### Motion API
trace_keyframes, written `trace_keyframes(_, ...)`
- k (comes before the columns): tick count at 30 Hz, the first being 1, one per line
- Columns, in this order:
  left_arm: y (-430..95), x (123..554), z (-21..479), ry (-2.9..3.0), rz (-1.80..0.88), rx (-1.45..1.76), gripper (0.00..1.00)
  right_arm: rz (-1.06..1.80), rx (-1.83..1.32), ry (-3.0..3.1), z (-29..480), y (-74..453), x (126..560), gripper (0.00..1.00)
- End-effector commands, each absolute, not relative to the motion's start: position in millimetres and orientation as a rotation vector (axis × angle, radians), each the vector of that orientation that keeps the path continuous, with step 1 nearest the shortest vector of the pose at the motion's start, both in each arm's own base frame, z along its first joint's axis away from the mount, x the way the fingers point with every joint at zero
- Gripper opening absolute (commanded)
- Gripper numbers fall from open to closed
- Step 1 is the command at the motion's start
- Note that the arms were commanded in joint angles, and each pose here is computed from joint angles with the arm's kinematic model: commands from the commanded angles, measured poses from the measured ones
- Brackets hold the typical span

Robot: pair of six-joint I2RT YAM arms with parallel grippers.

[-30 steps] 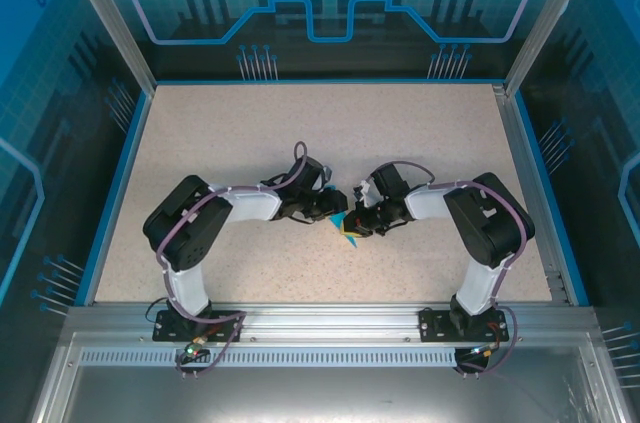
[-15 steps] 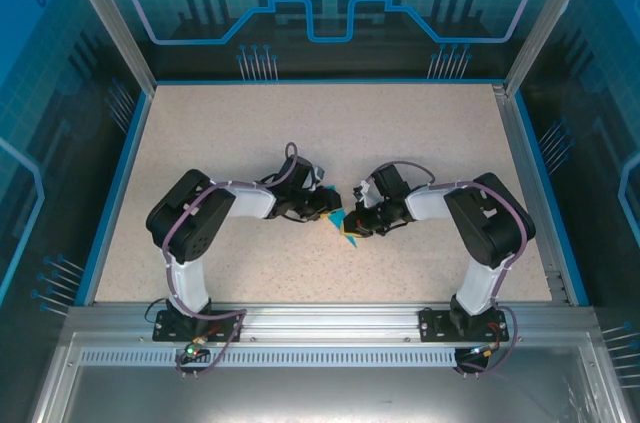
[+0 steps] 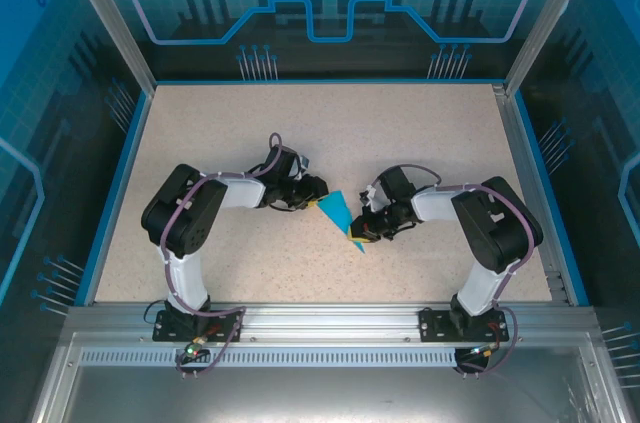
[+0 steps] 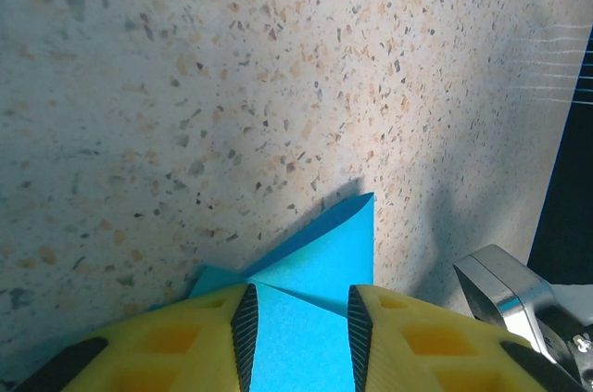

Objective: Fold a paper plane with a square sheet of paper (pick it up from the middle)
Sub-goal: Fold the wing for the fifth time at the center of the table.

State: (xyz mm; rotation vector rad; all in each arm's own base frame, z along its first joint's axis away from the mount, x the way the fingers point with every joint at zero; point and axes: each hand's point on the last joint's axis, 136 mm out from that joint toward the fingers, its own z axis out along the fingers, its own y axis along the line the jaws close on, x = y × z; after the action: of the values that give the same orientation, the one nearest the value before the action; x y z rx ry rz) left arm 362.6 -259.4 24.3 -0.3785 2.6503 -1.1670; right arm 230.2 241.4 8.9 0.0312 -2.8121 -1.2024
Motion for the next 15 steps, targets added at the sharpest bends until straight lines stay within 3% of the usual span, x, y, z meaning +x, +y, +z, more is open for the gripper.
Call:
trace_keyframes(1, -212.6, 383.4, -6.6, 2.665, -0.945, -0.484, 0.35, -0.978, -0.088, -2.759, -18.8, 212.1, 197.0, 0.0)
trace_keyframes(10, -178.8, 411.2, 30.9, 2.593, -0.943, -0.552, 0.39, -1.027, -0.101, -2.803, -9.7, 219.7, 212.8, 0.0)
trace_keyframes(15, -179.9, 405.4, 64.1, 2.553, -0.944, -0.559, 0.44, -1.133, -0.106, -2.824, 6.4, 228.4, 223.0, 0.0)
